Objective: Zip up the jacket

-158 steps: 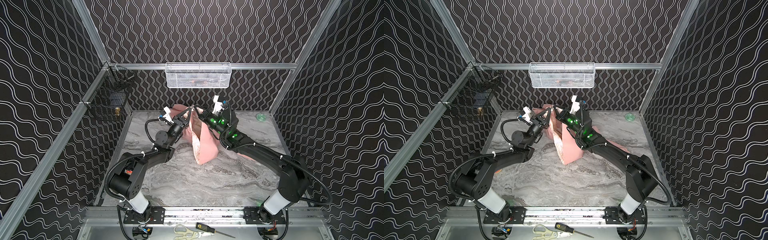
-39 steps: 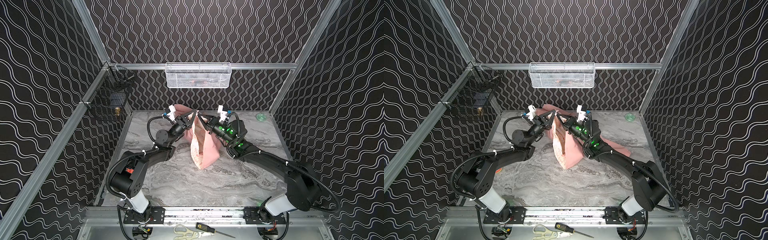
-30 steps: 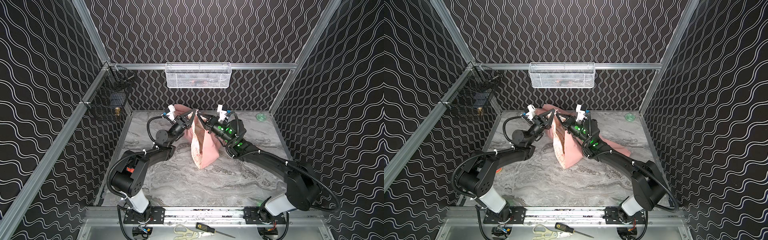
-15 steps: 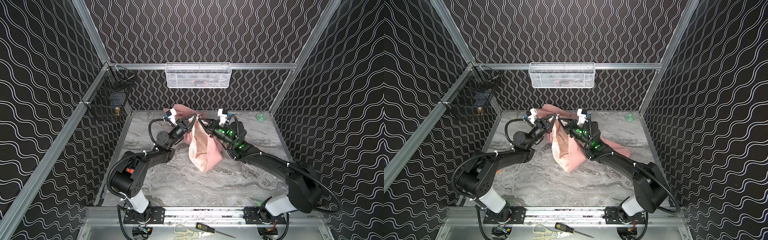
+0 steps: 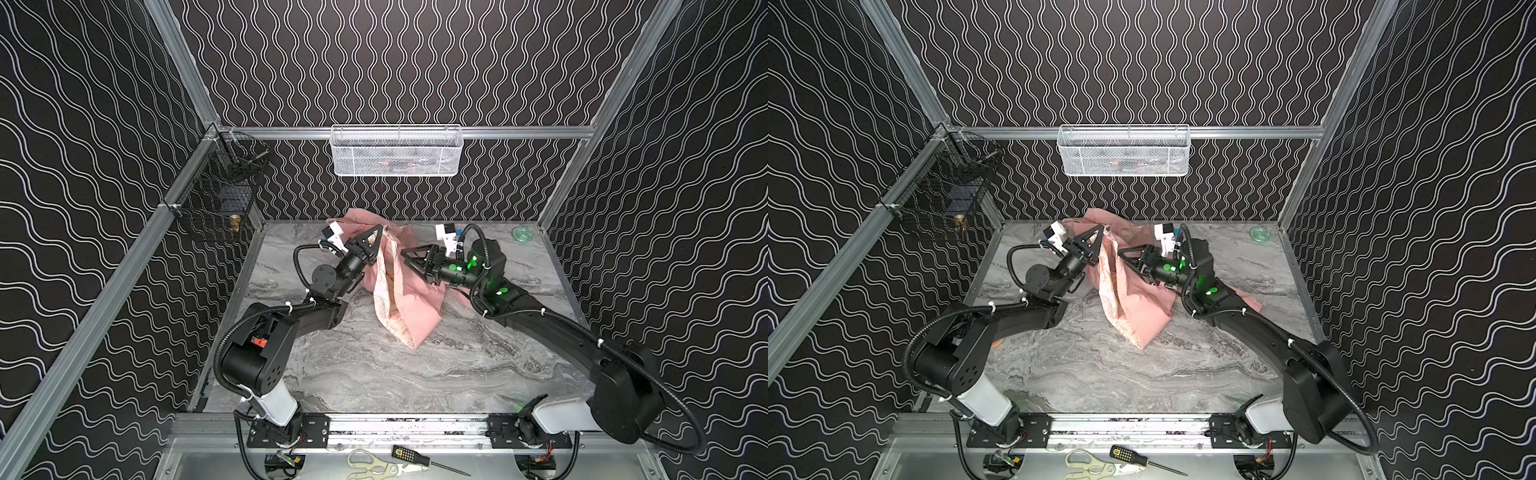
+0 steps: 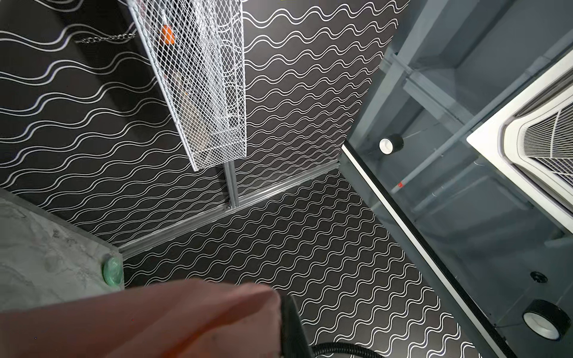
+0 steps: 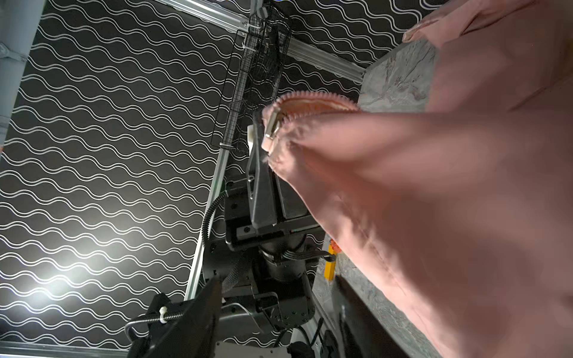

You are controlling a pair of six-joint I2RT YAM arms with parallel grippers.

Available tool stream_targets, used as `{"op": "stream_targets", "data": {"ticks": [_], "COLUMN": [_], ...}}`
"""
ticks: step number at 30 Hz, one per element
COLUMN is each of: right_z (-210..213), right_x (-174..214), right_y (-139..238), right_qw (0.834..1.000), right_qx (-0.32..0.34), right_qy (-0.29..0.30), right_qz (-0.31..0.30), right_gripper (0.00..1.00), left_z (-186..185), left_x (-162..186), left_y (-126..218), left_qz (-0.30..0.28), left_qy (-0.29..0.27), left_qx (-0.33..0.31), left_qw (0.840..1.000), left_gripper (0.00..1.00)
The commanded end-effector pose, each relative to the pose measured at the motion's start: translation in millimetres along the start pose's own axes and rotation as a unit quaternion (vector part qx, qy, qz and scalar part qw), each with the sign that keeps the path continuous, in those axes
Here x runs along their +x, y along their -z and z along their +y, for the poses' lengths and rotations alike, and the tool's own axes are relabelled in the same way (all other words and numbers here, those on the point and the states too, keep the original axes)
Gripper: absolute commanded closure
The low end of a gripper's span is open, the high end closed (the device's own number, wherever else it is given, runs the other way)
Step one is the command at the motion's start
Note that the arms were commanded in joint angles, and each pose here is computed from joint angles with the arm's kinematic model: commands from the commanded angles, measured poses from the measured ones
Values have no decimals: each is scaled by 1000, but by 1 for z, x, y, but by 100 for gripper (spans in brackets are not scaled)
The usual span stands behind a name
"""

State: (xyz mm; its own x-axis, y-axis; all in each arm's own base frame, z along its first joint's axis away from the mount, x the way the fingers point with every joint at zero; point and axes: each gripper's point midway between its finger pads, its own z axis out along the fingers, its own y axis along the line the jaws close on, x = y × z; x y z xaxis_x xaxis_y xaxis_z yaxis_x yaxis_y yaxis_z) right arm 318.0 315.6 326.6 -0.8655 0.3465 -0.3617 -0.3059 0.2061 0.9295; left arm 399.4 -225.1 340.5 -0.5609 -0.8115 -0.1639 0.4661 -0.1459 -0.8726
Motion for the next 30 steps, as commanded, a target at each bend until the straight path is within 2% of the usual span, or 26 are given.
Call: {"op": "stream_targets", "data": {"ticks": [1,6,11,14,20,24,30], "right_z": [-14,-38,-67,-85,-107,-120,-130], "right_x": [2,-6,5,10,24,42,72], "right_y": [11,22,23,22,14,3,-11], "right_qw": [996,979,967,961,955,948,938], "right_qx": [71,174,223,247,262,274,282], "right_qy": [50,96,84,69,43,30,23], "right_qz": [26,51,88,100,130,159,199], "right_gripper": [38,30,30,30,30,30,31], "left_z": [-7,13,29,43,63,75,91], "left_x": [7,21,35,46,62,71,77], "left_y": [4,23,56,80,129,161,200], "left_qz": [20,50,74,96,127,138,130], "left_qy": [11,33,34,39,33,29,24], "left_qx": [1,-63,-148,-216,-310,-349,-368], "left_qw": [1000,996,986,971,942,926,921], "left_gripper": [100,100,100,100,100,100,100]}}
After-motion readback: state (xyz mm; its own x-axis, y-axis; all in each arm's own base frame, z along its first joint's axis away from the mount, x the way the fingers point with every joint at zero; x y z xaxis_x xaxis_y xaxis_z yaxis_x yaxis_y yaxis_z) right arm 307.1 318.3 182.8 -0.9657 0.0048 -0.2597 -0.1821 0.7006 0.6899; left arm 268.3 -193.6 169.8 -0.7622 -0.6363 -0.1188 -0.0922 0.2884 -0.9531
